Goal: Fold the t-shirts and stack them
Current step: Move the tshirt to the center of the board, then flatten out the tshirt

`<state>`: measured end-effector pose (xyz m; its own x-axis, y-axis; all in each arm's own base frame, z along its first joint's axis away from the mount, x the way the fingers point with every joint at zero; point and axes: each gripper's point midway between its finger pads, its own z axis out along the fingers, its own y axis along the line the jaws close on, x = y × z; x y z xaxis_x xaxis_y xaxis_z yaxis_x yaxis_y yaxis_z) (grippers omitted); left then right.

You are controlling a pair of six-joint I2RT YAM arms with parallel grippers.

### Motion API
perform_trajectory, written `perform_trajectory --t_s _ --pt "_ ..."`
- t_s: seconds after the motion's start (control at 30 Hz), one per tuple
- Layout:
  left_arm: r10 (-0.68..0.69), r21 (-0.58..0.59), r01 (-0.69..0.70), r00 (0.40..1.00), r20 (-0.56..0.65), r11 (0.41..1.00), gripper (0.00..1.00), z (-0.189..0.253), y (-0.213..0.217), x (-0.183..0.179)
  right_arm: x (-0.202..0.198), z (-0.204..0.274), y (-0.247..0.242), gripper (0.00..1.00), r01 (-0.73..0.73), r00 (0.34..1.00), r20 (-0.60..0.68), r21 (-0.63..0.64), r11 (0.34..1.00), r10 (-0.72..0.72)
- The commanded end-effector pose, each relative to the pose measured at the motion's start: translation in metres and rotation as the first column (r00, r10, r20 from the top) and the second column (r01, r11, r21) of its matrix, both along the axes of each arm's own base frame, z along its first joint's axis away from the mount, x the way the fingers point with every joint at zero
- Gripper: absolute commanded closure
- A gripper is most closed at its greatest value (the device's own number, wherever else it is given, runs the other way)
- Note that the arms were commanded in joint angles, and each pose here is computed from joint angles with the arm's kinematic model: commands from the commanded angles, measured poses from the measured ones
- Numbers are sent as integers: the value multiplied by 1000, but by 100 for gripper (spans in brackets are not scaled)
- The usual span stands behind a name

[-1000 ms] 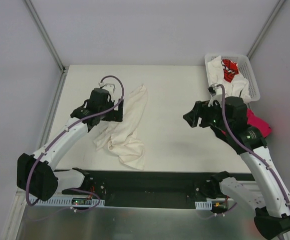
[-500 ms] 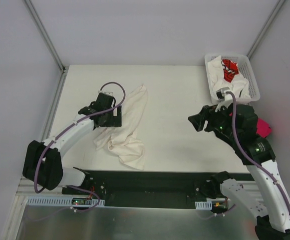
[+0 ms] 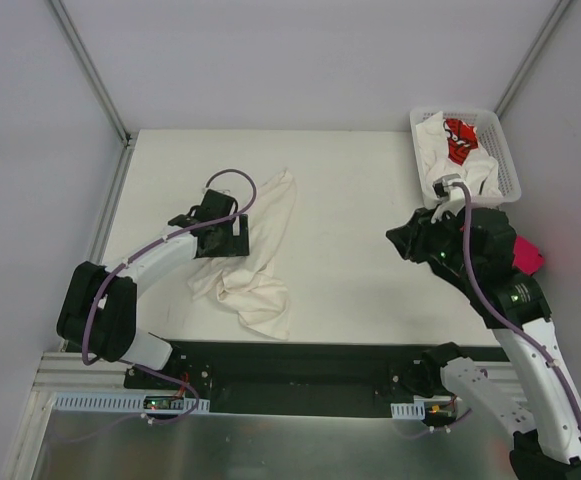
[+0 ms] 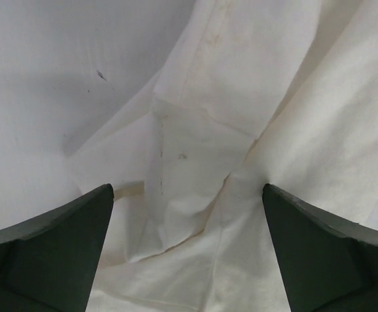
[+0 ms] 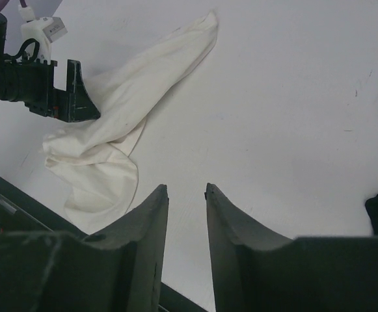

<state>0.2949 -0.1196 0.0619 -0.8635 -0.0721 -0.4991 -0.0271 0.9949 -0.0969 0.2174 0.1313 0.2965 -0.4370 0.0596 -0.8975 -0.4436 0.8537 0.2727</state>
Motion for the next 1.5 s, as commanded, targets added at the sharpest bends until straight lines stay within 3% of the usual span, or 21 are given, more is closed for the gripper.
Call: perform_trajectory --t_s 0.0,0.43,0.57,0.77,0.97,1.0,1.1,1.17,1.2,1.33,1.43,1.47 --pt "24 -15 -23 999 28 1000 1 3 -2 5 10 -5 3 72 2 1000 -18 -1 1000 -2" --pt "45 -12 -45 996 71 999 1 11 -2 13 19 -13 6 76 0 999 -48 20 1000 0" --pt "-48 -9 49 995 90 999 1 19 -9 12 20 -15 5 76 5 999 -51 18 1000 -4" --pt "-70 -54 78 987 143 996 1 33 -19 16 19 -17 5 76 5 998 -57 22 1000 -4" --pt "-17 -74 28 988 154 997 1 37 -17 17 17 -14 2 76 14 999 -46 25 1000 -13" --pt "-21 -91 34 988 151 995 15 38 -19 15 16 -14 2 76 14 999 -46 25 1000 -13" --pt "-56 -163 75 992 116 984 29 37 -27 16 16 -14 2 76 14 999 -48 23 1000 -13" --pt "-77 -212 94 993 89 973 18 35 -32 13 15 -14 3 76 11 999 -46 25 1000 -10" --pt "-78 -218 94 994 79 971 1 33 -32 12 14 -13 2 76 13 999 -46 25 1000 -12" --pt "-90 -196 102 993 70 975 1 31 -26 10 13 -13 0 77 16 999 -38 20 1000 -15" --pt "-92 -186 97 995 35 978 10 29 -21 8 13 -11 -2 78 22 999 -29 17 1000 -22" --pt "-92 -191 94 996 21 977 18 28 -21 7 13 -11 -1 78 21 999 -29 18 1000 -20"
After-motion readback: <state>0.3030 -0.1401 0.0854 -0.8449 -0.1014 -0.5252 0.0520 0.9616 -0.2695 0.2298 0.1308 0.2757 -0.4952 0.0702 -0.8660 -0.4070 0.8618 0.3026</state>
